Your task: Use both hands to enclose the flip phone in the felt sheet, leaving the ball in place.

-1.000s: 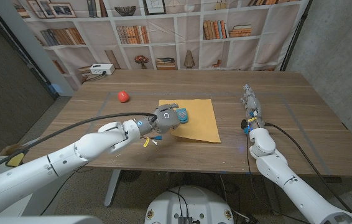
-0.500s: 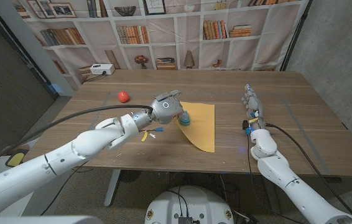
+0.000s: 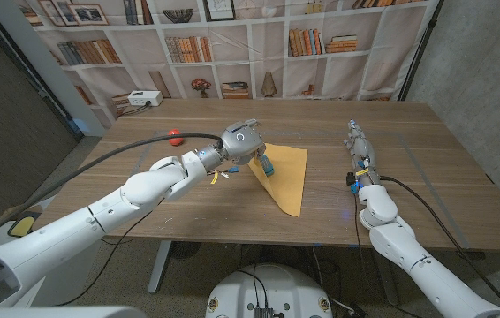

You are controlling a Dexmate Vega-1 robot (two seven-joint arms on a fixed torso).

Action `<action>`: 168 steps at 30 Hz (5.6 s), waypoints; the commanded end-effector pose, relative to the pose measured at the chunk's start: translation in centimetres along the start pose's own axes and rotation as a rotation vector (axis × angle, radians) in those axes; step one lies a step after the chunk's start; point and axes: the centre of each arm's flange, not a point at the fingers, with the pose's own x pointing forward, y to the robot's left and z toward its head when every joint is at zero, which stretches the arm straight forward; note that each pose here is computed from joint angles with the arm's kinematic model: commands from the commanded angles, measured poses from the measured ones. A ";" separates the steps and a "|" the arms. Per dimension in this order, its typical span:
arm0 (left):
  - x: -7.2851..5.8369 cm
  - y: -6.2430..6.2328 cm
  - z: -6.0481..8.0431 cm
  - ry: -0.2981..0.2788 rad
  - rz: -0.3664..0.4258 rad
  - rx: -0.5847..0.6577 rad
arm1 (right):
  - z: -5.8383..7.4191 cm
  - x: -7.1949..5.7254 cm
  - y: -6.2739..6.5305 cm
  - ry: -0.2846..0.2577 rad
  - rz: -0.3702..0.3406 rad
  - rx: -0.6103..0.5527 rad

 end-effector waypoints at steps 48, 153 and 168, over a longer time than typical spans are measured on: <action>16.6 -7.0 1.7 -0.110 0.051 -0.356 | 5.7 -2.3 2.6 0.041 0.381 -0.626; 11.4 2.3 -5.3 0.051 -0.241 -0.277 | 2.7 1.7 11.3 0.206 0.769 -1.168; 13.0 -0.7 -4.6 0.079 -0.638 -0.274 | 2.9 1.4 11.1 0.213 0.759 -1.173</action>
